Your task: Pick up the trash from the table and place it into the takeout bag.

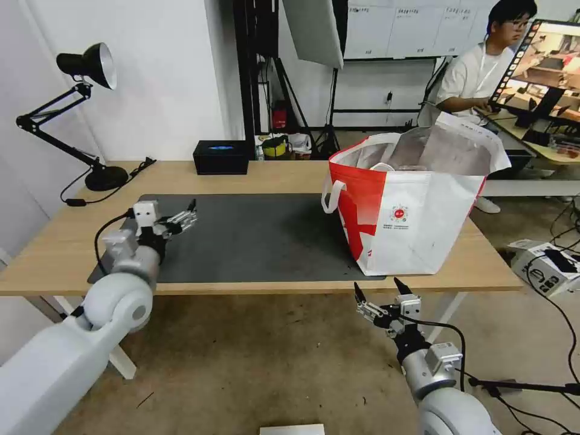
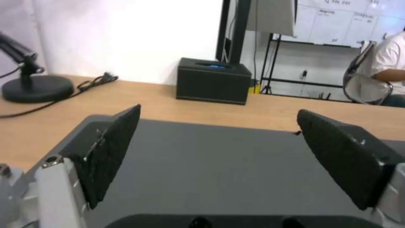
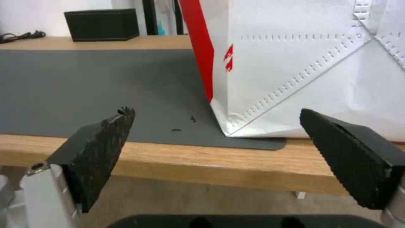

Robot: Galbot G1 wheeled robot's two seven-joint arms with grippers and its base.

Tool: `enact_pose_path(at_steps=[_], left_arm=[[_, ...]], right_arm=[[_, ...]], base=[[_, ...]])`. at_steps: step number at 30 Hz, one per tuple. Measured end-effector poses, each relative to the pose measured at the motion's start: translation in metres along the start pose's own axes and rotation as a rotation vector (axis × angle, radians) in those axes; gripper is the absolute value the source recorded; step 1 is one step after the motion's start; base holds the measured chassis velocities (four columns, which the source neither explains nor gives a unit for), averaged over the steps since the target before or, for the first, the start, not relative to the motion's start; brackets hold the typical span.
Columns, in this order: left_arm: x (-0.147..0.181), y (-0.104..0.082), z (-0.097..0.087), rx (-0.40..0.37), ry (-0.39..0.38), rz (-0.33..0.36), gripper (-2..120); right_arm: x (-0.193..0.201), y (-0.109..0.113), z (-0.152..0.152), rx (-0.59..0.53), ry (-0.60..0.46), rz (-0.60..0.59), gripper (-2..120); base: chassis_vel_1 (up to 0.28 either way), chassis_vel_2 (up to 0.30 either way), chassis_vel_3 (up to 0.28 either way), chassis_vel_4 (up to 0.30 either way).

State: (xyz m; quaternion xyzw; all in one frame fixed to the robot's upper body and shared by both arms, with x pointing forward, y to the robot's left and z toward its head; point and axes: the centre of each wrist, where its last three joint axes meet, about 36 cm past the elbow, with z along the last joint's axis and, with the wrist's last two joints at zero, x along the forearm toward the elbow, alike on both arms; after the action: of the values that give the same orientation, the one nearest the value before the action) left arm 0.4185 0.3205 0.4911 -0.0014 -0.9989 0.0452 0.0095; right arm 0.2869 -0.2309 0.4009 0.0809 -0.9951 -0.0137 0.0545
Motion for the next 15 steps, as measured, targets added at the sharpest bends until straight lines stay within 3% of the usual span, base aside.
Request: enact_pose_path(at_steps=[7,15], left_arm=[[0.03,0.022,0.016,0.029,0.013,0.025,100],[0.049,0.032,0.03,0.044,0.009,0.092,100]], right_arm=[[0.0,0.0,0.0,0.0,0.0,0.0,100],[0.0,0.0,0.0,0.0,0.0,0.0,100]], base=[[0.0,0.0,0.0,0.0],[0.0,0.0,0.0,0.0]])
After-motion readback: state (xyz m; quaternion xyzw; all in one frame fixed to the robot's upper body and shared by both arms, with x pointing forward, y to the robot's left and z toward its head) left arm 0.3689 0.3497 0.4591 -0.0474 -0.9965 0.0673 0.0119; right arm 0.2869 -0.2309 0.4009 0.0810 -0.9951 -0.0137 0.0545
